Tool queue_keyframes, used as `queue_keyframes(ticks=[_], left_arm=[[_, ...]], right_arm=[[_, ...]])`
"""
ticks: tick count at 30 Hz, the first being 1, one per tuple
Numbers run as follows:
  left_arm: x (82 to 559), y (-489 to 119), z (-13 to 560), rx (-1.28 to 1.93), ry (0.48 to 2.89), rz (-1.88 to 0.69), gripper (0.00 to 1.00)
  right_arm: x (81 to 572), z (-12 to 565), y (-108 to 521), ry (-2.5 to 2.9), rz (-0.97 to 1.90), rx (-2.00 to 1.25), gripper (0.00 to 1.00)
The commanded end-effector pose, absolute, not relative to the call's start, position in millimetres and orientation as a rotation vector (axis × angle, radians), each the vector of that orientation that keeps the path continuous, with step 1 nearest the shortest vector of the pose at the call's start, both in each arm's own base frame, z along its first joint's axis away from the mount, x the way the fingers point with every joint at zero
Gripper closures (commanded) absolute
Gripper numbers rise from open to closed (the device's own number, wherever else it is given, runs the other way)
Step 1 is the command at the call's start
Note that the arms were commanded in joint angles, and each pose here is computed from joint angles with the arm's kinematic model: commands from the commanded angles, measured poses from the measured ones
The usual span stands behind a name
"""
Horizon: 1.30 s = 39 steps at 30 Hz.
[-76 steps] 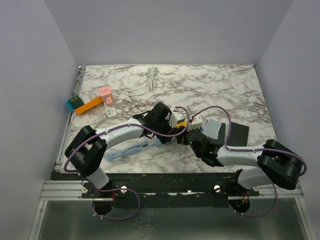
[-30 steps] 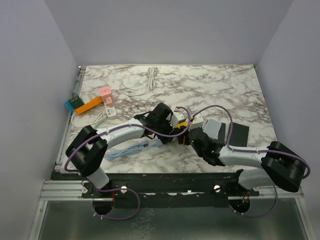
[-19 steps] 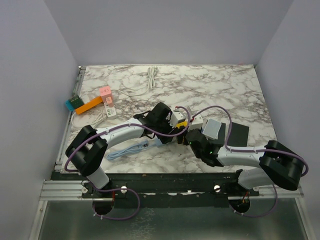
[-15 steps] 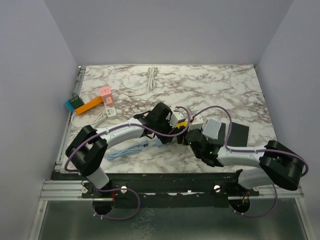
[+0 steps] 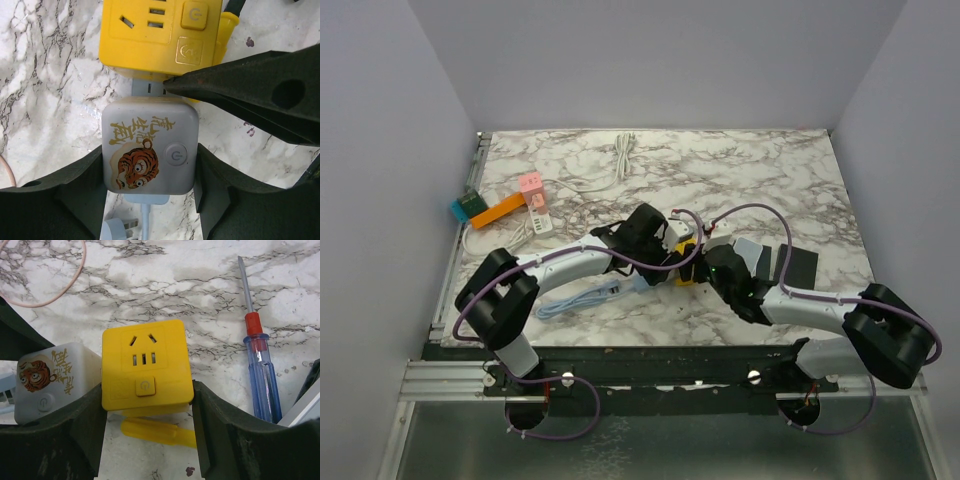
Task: Pull the plug off the socket
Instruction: Remove the plug from the socket.
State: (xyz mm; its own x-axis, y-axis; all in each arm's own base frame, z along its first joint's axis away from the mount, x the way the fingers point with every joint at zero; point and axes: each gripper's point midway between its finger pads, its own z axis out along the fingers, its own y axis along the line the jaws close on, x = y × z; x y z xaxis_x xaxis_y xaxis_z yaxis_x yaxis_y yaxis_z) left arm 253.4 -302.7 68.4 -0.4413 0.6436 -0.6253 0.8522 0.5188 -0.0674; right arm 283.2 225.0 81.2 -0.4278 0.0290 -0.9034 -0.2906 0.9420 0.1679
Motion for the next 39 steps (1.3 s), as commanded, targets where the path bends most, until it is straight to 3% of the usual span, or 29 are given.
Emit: queue_keyframes(ticks=[1,23,39], left_arm=[[245,-266,12,1.16,2.453,-0.32,1.0],[250,-265,12,1.133,2.469,-0.318,1.0],[245,-266,6,1.158,2.485,-0.343,1.0]], right_arm=[[292,87,221,1.978,0.402,-0.154,0.99],[264,107,237,1.834,0.282,-0.275,0.99],[267,105,204,1.84,0.256,-0.105,0.99]])
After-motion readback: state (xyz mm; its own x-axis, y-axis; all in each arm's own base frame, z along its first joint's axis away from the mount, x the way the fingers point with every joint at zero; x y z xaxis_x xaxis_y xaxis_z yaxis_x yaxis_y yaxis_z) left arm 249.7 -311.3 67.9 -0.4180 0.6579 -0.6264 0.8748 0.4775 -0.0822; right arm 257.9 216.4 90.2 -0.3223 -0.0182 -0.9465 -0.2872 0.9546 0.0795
